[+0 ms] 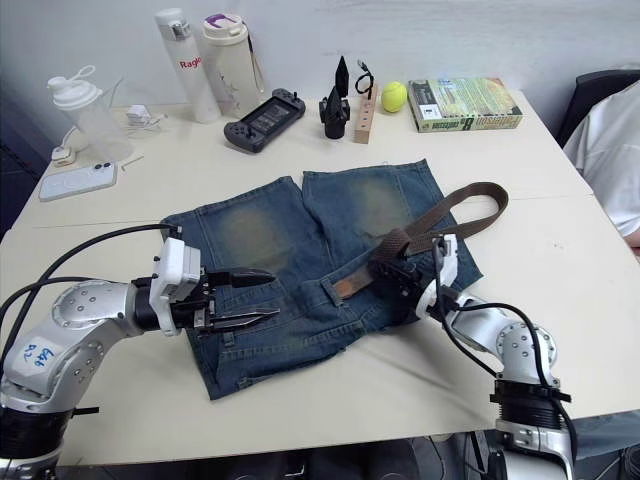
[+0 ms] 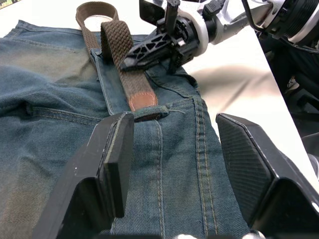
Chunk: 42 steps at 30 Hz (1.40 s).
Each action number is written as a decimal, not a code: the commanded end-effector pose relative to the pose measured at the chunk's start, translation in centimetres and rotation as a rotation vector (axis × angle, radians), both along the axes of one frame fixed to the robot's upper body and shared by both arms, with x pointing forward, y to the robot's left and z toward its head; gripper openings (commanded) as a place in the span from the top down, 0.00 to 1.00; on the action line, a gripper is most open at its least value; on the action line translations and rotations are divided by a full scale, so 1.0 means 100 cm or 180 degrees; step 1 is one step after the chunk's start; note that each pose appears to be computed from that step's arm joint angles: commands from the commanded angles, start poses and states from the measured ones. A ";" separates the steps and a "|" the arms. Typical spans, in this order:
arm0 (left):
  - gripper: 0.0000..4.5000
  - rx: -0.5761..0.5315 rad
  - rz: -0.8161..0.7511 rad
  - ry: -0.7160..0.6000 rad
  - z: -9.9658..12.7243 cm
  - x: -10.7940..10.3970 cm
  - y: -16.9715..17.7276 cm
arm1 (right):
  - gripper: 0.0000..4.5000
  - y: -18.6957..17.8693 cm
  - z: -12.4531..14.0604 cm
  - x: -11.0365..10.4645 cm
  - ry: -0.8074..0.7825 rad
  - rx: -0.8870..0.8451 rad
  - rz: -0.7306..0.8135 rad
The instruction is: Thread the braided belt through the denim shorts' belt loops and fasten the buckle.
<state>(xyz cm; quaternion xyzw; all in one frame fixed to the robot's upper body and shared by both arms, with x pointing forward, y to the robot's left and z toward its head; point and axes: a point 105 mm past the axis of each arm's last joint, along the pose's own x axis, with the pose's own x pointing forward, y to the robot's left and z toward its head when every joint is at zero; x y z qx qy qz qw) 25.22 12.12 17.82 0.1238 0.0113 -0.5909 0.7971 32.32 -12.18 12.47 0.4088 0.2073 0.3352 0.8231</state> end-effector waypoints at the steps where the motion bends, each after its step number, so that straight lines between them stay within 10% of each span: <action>1: 0.35 0.0054 0.0003 -0.0071 0.003 -0.001 0.001 | 1.00 0.018 -0.002 -0.006 -0.0028 -0.0024 0.0206; 20: 0.35 0.0818 -0.0111 -0.1106 -0.032 0.011 -0.004 | 1.00 0.050 -0.010 -0.027 0.0072 -0.0244 0.0586; 29: 0.35 0.0643 -0.0060 -0.2421 -0.047 0.016 -0.018 | 1.00 0.045 -0.009 -0.023 0.0072 -0.0229 0.0503; 42: 0.35 0.0646 -0.0206 -0.2682 -0.051 0.023 -0.033 | 1.00 0.044 -0.007 -0.022 0.0045 -0.0236 0.0445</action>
